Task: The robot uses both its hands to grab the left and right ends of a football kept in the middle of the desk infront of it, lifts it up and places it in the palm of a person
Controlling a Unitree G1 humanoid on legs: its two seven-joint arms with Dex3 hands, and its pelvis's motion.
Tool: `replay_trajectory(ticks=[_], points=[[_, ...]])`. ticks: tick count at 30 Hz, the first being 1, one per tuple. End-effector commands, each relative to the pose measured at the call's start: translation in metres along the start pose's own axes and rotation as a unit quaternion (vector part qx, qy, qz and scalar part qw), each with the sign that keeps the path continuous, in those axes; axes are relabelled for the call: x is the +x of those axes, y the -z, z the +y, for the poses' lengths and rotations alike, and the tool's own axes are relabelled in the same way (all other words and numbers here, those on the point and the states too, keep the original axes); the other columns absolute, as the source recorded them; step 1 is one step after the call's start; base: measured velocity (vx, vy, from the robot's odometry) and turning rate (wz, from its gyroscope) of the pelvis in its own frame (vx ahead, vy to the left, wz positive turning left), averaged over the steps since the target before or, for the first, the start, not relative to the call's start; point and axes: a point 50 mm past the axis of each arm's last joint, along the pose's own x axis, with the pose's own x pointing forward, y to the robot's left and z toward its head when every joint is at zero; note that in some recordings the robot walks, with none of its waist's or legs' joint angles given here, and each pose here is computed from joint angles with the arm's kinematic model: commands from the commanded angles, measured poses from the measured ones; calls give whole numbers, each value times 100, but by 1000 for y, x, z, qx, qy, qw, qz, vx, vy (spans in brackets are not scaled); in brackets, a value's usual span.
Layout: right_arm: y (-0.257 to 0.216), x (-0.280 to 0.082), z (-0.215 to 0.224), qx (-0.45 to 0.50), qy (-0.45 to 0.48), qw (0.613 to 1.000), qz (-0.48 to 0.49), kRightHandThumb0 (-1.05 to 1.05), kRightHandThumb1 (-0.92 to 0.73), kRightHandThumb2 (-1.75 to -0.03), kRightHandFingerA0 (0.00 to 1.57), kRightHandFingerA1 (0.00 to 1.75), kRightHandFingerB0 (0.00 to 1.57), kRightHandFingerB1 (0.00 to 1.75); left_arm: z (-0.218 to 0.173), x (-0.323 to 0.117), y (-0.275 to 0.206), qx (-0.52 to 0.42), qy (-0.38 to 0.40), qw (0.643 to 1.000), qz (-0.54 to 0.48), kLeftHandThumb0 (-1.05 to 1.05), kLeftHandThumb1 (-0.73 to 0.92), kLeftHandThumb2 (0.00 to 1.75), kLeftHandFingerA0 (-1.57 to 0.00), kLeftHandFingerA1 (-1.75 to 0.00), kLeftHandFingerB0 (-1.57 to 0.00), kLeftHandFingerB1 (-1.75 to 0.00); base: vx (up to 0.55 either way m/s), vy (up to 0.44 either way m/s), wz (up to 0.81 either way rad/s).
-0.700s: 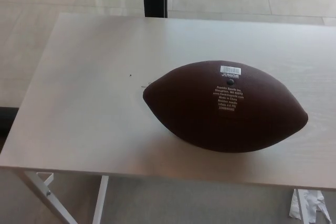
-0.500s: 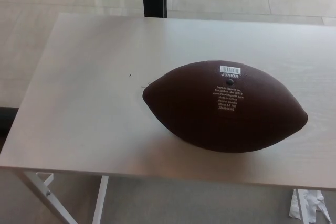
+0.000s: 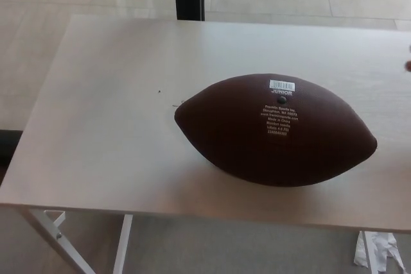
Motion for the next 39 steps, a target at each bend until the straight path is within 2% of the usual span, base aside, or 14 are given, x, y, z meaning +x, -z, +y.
replay_trajectory(ticks=[1, 2, 5, 7, 12, 13, 15, 18, 19, 20, 29, 30, 36, 39], points=[[-87, 5, 34, 152, -31, 983, -98, -90, -75, -114, 36, 62, 9, 38, -42, 8, -110, -116, -21, 984, -136, -96, 65, 113, -64, -77, -41, -75, 0, 0, 0], [-103, 3, 50, 160, -46, 978, -122, -93, -92, -68, 51, 56, 19, 32, -55, 7, -138, -123, -11, 978, -169, -105, 82, 65, -79, -74, -58, -78, 0, 0, 0], [-122, -3, 85, 166, -87, 970, -158, -87, -71, -111, 55, 63, 19, 47, -86, -2, -187, -122, 52, 965, -226, -105, 79, 65, -62, -59, -53, -60, 0, 0, 0], [-128, -10, 105, 165, -120, 964, -171, -93, -89, -67, 56, 47, 27, 35, -105, -9, -208, -131, 91, 953, -258, -104, 68, 112, -40, -55, -28, -47, 0, 0, 0], [-130, -23, 156, 128, -175, 960, -179, -96, -90, -65, 41, 38, 26, 29, -152, -23, -234, -80, 164, 932, -314, -88, 92, 70, -25, -41, -13, -31, 0, 0, 0], [-123, -31, 180, 117, -212, 956, -164, -91, -69, -107, 34, 50, 18, 41, -175, -23, -234, -57, 182, 925, -327, -82, 80, 107, -17, -50, -11, -44, 0, 0, 0], [-120, -35, 189, 109, -231, 955, -152, -92, -91, -68, 40, 38, 21, 27, -184, -23, -231, -58, 191, 925, -323, -83, 92, 75, -27, -47, -15, -37, 0, 0, 0], [-104, -53, 215, 143, -281, 944, -92, -89, -88, -67, 47, 46, 31, 31, -210, -25, -214, -46, 222, 928, -296, -82, 74, 102, -34, -58, -29, -53, 0, 0, 0], [-94, -65, 226, 175, -308, 934, -49, -89, -70, -109, 32, 51, 18, 42, -224, -25, -200, -43, 242, 931, -269, -87, 92, 77, -30, -52, -22, -41, 0, 0, 0], [-90, -70, 231, 172, -313, 933, -44, -90, -91, -69, 42, 41, 24, 28, -229, -24, -193, -38, 250, 932, -261, -87, 92, 77, -30, -52, -22, -41, 0, 0, 0], [-45, -96, 251, 130, -304, 944, 19, -84, -90, -68, 55, 42, 35, 31, -259, -20, -127, 3, 279, 944, -178, -86, 91, 79, -34, -52, -24, -43, 0, 0, 0], [-42, -97, 252, 130, -304, 944, 24, -84, -73, -109, 48, 56, 28, 46, -261, -20, -124, 11, 279, 944, -176, -87, 92, 81, -36, -52, -24, -43, 0, 0, 0], [-18, -107, 255, 98, -309, 944, 56, -83, -91, -68, 58, 42, 36, 31, -268, -22, -105, 26, 294, 943, -151, -84, 92, 80, -37, -55, -28, -45, 0, 0, 0], [-12, -110, 256, 90, -311, 944, 66, -79, -73, -109, 51, 57, 28, 46, -270, -22, -99, 28, 302, 941, -148, -85, 92, 81, -36, -55, -28, -45, 0, 0, 0]])
